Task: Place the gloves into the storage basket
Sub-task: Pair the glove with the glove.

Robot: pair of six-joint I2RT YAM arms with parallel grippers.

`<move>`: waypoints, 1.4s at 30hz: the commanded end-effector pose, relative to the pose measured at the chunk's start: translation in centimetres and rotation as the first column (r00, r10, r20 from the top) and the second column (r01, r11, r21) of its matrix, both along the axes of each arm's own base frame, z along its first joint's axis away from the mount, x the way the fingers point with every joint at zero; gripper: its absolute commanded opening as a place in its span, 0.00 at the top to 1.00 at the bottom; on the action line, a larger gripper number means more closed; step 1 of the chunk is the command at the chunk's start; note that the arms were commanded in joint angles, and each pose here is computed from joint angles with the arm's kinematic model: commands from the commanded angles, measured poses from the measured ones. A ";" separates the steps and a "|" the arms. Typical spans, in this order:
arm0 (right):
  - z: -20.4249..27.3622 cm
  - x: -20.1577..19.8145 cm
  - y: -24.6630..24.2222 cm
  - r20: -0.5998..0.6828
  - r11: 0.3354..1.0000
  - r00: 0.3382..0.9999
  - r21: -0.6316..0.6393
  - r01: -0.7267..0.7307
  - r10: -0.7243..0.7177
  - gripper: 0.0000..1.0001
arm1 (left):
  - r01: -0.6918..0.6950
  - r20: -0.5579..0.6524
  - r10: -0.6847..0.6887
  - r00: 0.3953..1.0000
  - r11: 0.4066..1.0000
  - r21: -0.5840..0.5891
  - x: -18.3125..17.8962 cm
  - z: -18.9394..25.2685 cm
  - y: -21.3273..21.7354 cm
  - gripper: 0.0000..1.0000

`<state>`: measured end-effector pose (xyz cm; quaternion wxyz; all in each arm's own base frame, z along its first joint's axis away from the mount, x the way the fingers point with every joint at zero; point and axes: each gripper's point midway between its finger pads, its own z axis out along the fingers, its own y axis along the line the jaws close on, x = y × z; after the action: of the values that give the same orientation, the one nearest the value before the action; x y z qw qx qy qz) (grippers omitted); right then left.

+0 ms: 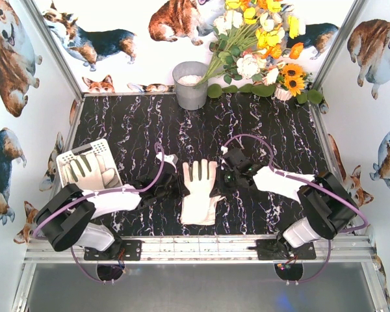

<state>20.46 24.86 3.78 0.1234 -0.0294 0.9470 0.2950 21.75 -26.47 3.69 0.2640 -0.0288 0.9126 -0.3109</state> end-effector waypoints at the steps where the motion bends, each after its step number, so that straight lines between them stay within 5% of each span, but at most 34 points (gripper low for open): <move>1: -1.7 -1.1 -1.7 -0.037 0.997 0.999 -0.081 -0.001 -0.002 1.00 | -0.025 0.032 0.022 0.999 0.997 0.076 1.1 -0.7 1.1 1.00; 14: -3.2 -1.7 -2.3 -0.078 0.992 0.997 -0.123 -0.003 -0.006 1.00 | -0.017 0.041 0.010 0.999 0.985 0.171 1.6 -1.7 2.1 1.00; 21: -3.6 -1.7 -2.5 -0.091 0.989 0.996 -0.146 0.001 -0.014 1.00 | 0.013 0.076 -0.028 0.997 0.982 0.189 1.7 -0.5 2.2 0.76; 28: -3.9 -1.7 -2.4 -0.103 0.989 0.995 -0.150 -0.005 -0.011 1.00 | 0.029 0.180 -0.056 0.982 0.988 0.149 1.9 3.3 1.8 0.69; 35: -3.9 -1.7 -2.4 -0.105 0.988 0.994 -0.153 -0.005 -0.011 1.00 | 0.161 0.145 -0.163 0.976 0.987 0.027 0.6 2.6 -1.9 0.75; 42: -2.8 -1.4 -2.7 -0.079 0.986 0.997 -0.164 -0.003 -0.010 1.00 | 0.158 0.065 -0.164 0.984 0.983 0.094 0.5 -0.9 -1.5 0.80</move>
<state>20.05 24.75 2.26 0.0961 -0.0243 0.9538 0.2836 21.88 -27.22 2.78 0.2709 0.0605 0.9162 -0.2889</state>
